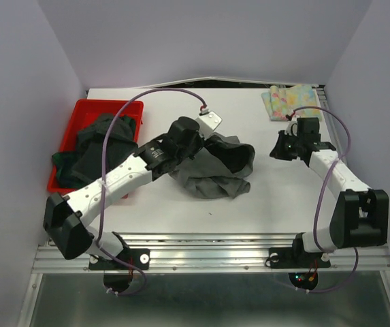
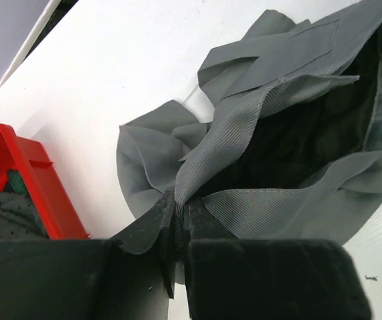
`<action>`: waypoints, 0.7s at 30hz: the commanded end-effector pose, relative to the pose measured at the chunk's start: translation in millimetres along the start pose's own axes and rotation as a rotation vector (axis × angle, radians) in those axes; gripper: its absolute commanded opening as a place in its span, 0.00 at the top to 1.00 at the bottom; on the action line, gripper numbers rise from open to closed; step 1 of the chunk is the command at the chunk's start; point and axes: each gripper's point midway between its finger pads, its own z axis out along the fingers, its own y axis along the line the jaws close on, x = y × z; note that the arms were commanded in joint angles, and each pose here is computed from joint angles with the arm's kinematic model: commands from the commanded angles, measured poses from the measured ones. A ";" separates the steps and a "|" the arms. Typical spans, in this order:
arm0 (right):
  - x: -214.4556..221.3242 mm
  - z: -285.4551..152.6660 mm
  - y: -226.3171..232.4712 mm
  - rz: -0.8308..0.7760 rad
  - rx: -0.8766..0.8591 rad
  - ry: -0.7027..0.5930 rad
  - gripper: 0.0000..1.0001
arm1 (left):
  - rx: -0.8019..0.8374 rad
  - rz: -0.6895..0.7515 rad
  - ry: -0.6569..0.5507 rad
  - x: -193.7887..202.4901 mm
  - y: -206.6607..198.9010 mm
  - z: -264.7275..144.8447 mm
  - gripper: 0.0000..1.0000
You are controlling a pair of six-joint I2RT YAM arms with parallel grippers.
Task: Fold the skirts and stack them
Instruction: Flatten the skirt out
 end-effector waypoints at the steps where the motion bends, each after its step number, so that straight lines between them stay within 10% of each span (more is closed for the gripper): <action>1: -22.2 -15.3 -1.6 -0.093 0.024 -0.090 0.99 | 0.098 0.009 -0.113 -18.2 2.4 -27.5 1.00; 6: -7.5 -17.7 50.4 -0.042 -0.279 -0.015 0.29 | 0.185 0.001 -0.074 -3.6 -14.7 -22.7 1.00; 8: -8.3 -21.1 67.6 -0.043 -0.388 -0.031 0.20 | 0.215 -0.012 -0.067 -2.3 -18.5 -20.3 1.00; 21: 29.3 35.0 100.3 -0.260 -0.443 0.054 0.11 | 0.397 -0.093 -0.076 -3.5 -7.1 -20.0 1.00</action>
